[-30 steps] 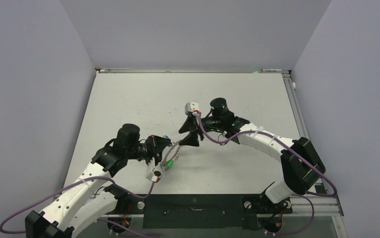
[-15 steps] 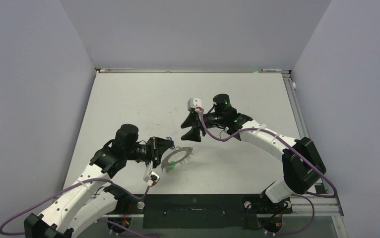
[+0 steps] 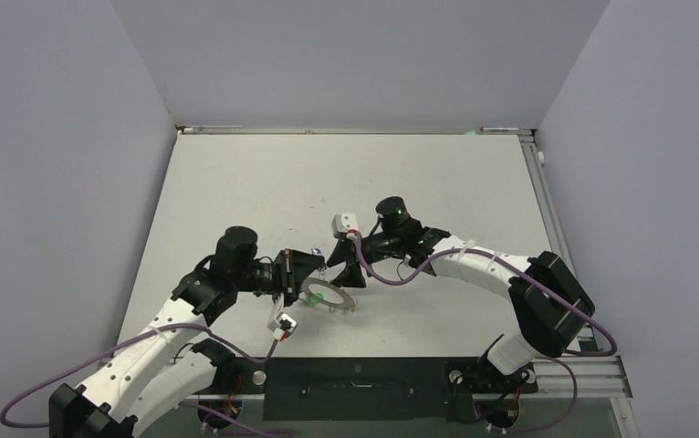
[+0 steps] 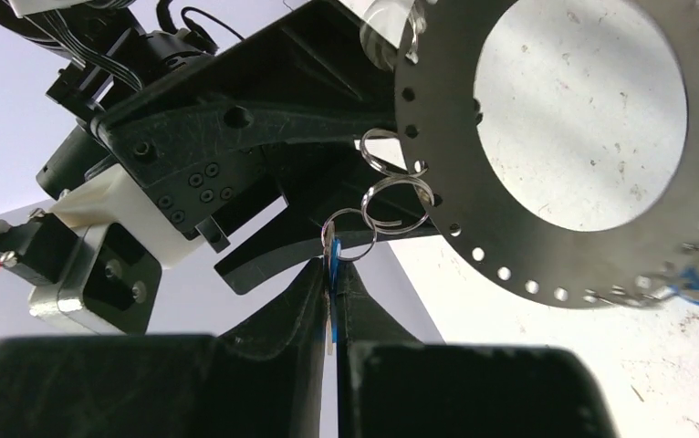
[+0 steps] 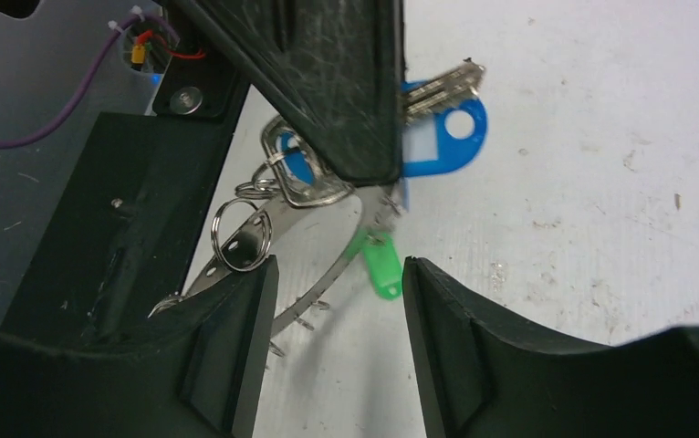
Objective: Remove the keys from the keyring
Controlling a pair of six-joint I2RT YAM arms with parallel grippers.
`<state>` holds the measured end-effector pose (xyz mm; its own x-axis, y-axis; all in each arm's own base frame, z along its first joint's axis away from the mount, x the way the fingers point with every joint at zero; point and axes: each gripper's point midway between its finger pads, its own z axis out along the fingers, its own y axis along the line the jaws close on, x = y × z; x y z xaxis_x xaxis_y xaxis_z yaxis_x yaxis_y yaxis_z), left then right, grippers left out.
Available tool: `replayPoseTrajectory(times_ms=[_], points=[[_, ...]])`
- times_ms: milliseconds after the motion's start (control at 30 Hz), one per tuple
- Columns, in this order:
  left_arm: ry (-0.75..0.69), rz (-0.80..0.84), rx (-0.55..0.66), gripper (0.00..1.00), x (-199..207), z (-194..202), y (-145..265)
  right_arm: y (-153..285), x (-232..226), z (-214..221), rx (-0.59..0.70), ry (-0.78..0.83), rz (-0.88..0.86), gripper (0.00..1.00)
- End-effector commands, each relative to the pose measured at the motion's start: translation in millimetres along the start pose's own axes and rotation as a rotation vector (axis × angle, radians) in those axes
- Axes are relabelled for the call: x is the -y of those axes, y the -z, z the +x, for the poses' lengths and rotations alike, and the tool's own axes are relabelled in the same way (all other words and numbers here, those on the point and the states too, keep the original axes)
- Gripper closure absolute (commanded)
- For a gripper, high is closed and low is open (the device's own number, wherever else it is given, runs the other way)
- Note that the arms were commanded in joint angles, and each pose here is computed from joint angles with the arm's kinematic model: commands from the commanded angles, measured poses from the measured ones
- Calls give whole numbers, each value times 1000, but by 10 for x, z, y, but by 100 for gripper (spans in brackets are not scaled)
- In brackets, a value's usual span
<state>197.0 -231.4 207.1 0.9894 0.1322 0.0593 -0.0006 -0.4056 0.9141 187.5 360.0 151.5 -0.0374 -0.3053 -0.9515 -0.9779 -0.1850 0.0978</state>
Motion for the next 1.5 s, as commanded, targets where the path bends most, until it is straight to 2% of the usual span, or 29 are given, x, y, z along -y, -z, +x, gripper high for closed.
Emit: replayPoseTrajectory(times_ms=[0,500,667,933,1100,1333,1467], points=[[-191,-62,19,100,-164,-21,-23,-31,-95,-206,51,101,-42,47],[-145,-27,42,100,110,-97,-92,-53,-206,-254,50,126,-101,50],[-136,-27,37,100,107,-85,-89,-70,-168,-329,71,117,-82,57],[-114,-26,19,100,93,-53,-68,-87,-157,-389,88,114,-74,61],[-101,-25,6,100,88,-17,-62,-90,-175,-426,97,115,-84,70],[-69,-33,-26,100,54,52,-11,-81,-161,-297,59,120,-67,93],[-51,-32,-38,100,89,61,14,-75,-147,-234,45,118,-56,95]])
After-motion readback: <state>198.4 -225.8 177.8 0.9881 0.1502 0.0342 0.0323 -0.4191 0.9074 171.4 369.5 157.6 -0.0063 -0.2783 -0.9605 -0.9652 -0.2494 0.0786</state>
